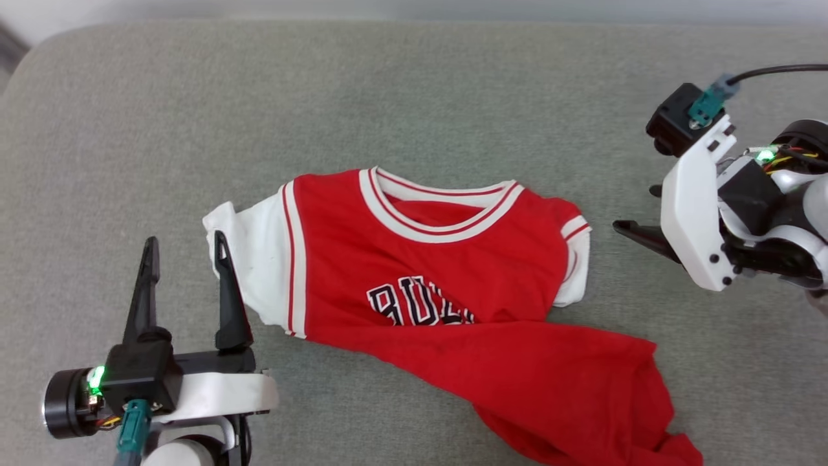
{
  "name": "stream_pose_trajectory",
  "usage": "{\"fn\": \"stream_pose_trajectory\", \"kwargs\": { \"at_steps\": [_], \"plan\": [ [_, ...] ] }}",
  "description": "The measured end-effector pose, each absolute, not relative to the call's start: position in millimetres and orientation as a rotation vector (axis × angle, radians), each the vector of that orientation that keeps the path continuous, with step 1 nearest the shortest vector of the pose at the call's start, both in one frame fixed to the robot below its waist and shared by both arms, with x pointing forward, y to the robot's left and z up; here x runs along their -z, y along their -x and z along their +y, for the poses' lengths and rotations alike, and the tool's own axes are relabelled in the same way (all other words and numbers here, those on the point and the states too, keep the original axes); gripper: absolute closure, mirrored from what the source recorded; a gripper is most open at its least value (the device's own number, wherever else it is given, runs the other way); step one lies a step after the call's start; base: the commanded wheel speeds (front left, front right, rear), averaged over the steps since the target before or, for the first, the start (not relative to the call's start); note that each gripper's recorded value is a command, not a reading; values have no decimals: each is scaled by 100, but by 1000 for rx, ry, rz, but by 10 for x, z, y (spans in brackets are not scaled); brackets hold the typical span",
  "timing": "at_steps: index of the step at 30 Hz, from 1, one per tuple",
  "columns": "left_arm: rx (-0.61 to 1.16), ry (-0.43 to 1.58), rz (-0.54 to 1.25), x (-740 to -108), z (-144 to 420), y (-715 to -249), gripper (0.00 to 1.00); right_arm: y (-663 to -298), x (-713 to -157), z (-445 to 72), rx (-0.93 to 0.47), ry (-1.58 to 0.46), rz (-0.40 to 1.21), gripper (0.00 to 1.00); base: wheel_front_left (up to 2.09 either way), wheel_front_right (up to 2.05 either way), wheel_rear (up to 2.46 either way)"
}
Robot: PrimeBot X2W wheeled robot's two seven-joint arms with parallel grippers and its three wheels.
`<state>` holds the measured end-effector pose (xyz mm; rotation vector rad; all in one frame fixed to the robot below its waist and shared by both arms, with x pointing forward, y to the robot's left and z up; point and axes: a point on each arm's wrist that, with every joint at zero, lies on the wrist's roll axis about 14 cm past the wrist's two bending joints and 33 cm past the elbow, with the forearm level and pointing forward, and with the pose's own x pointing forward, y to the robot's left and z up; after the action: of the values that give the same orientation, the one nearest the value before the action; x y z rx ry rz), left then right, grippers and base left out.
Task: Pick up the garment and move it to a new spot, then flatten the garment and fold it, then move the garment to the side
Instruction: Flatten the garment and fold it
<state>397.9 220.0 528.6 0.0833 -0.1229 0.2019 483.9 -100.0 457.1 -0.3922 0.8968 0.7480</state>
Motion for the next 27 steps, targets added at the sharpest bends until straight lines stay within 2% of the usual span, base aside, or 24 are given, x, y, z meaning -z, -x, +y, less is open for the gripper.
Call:
{"fn": "stream_pose_trajectory", "kwargs": {
  "at_steps": [7,11,17,18,19,27],
  "plan": [
    [-205,-73,-90,-5099,2174,-4042,0,-4857,-4097,-694,-828,416,1050,0,0,0,0],
    [-210,-68,-70,-4999,2172,-4087,0,-4728,-3751,-608,-879,494,1141,0,0,0,0],
    [-233,-69,-58,-4938,2238,-4091,0,-4704,-3625,-573,-917,514,1130,0,0,0,0],
    [-233,-69,-60,-4944,2241,-4089,0,-4703,-3637,-572,-921,516,1112,93,0,0,0],
    [-234,-70,-61,-4948,2248,-4080,0,-4701,-3655,-569,-923,511,1096,100,0,0,0],
    [-215,-48,-95,-5072,2188,-3974,0,-4695,-4190,-568,-941,458,864,100,0,0,0]
  ]
}}
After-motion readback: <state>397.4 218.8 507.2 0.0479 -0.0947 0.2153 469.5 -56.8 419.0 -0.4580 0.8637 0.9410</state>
